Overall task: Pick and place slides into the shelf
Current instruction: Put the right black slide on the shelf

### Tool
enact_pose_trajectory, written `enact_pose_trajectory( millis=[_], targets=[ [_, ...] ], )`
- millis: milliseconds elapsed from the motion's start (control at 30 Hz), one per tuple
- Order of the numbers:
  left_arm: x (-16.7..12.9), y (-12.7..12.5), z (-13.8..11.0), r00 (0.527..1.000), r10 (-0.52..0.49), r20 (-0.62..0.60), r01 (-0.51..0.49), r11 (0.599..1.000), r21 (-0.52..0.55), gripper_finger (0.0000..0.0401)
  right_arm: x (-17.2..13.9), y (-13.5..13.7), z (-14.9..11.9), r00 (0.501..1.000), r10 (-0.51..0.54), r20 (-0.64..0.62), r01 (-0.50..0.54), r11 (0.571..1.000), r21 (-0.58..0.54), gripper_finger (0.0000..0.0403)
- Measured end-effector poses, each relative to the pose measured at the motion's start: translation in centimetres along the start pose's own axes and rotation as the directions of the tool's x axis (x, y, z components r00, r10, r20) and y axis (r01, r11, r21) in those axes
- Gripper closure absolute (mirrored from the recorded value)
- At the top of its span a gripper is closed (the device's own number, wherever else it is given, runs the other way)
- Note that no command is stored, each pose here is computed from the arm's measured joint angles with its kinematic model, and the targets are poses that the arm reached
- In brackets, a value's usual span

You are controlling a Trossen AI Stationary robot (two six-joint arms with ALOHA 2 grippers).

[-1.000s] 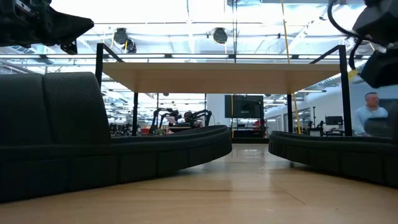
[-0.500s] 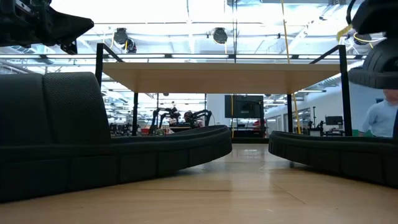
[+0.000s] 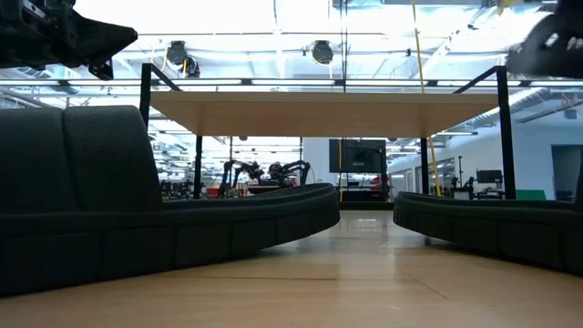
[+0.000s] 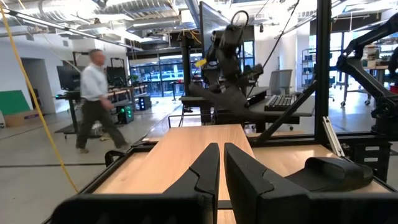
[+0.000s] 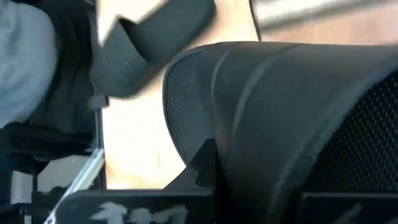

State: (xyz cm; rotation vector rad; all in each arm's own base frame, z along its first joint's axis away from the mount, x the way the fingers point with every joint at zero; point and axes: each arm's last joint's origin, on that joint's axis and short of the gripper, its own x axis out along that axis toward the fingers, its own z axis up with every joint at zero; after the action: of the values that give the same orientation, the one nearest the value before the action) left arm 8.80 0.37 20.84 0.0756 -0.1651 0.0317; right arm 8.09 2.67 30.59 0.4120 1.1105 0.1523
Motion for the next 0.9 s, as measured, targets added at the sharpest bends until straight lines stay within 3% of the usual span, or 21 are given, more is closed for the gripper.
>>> enact_pose_trajectory(
  millis=[200,433,667,900],
  targets=[
    [0.0,0.0,0.0,1.0,0.0,0.0,0.0,1.0,0.014,0.0368,-1.9,1.2,2.1,0.981,-0.031,0.192,0.073,0.973,-0.218,0.0399],
    [0.0,0.0,0.0,1.0,0.001,0.0,-0.001,1.0,0.014,0.0368,-2.9,2.6,5.5,0.917,0.044,0.397,0.166,0.863,-0.478,0.0395],
    [0.0,0.0,0.0,1.0,0.001,0.0,-0.001,1.0,0.025,0.0368,-3.7,2.8,9.5,0.904,-0.076,0.422,0.31,0.797,-0.519,0.0399],
    [0.0,0.0,-0.2,1.0,0.0,-0.016,0.001,0.999,0.052,0.0368,-4.9,1.5,13.2,0.933,-0.169,0.318,0.319,0.799,-0.51,0.0399]
  ],
)
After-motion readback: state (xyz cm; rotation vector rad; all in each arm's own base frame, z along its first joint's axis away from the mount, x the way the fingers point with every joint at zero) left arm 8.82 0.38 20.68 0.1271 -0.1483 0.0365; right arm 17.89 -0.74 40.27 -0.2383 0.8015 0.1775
